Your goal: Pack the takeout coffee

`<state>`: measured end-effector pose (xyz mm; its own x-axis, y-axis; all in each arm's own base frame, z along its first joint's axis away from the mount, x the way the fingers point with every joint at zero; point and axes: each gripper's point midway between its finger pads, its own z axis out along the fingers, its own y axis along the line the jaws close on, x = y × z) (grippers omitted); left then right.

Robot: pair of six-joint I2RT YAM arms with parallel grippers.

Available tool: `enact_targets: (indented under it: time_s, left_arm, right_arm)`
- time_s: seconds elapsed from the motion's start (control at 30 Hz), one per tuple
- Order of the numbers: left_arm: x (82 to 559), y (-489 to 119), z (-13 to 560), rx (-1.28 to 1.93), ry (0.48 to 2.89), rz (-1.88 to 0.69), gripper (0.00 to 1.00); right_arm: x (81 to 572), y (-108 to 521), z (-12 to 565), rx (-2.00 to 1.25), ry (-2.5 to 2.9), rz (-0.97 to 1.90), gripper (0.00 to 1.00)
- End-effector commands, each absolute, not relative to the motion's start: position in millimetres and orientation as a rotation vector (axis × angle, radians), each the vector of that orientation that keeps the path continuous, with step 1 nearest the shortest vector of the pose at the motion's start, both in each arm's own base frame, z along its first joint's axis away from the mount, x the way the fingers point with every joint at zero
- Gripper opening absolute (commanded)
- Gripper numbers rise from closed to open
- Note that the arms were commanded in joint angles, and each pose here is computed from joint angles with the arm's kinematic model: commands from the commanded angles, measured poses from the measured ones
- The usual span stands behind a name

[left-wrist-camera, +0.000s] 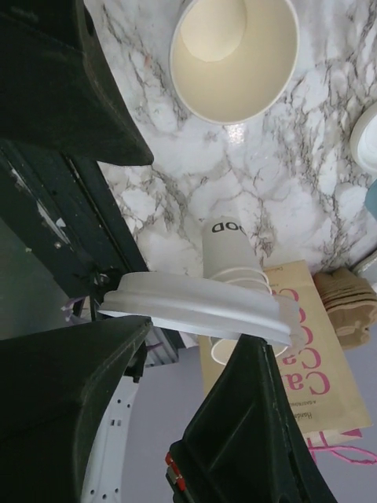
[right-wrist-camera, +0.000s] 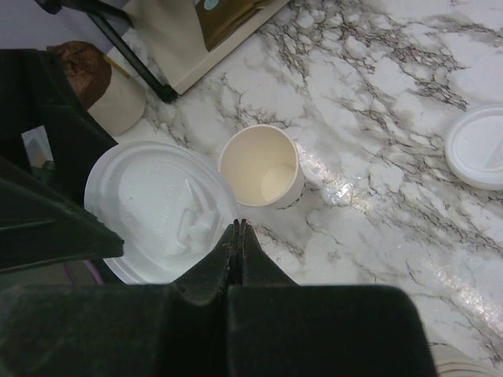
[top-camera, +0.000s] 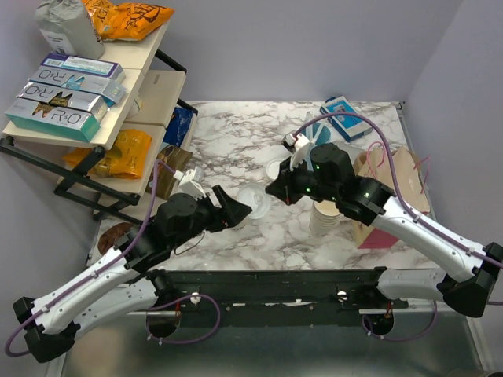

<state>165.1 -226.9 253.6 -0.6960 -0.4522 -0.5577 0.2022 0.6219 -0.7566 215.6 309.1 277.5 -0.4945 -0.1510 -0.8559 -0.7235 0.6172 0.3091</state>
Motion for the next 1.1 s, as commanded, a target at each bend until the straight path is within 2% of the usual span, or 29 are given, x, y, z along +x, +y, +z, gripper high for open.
enact_targets:
  time_s: [0.0,0.13,0.17,0.27,0.47,0.53,0.57,0.7,0.8,0.97,1.0,1.07]
  left_arm:
    - [160,-243,266,-0.180,2.039,-1.226,0.72]
    - [163,-245,266,-0.188,2.042,-1.221,0.45]
    - [163,-245,265,-0.193,2.045,-1.222,0.34]
    - [163,-246,263,-0.214,2.051,-1.232,0.17]
    - [166,-245,266,-0.287,2.036,-1.258,0.10]
    - [166,-243,266,-0.325,2.047,-1.257,0.10]
    - [166,-242,266,-0.343,2.052,-1.257,0.10]
    - [161,-238,265,-0.418,2.089,-1.268,0.09]
    - [157,-229,266,-0.533,2.134,-1.256,0.09]
    - [149,-203,273,-0.840,2.152,-1.253,0.12]
    - [150,-199,277,-0.880,2.133,-1.252,0.11]
    - [150,-190,286,-0.957,2.103,-1.254,0.03]
  right_arm:
    - [198,321,278,-0.759,1.967,0.944,0.01]
    - [193,323,275,-0.778,1.969,0.950,0.01]
    - [193,323,275,-0.780,1.966,0.949,0.01]
    - [191,323,272,-0.798,1.958,0.950,0.01]
    - [189,325,279,-0.867,1.846,0.952,0.01]
    - [191,321,284,-0.869,1.810,0.933,0.21]
    - [194,322,292,-0.884,1.748,0.918,0.39]
    - [195,310,327,-0.943,1.406,0.822,0.69]
    - [173,297,339,-1.078,1.037,0.702,0.78]
    - [131,286,342,-1.202,0.614,0.581,0.85]
    - [129,286,341,-1.211,0.595,0.574,0.85]
    - [128,289,345,-1.225,0.560,0.549,0.85]
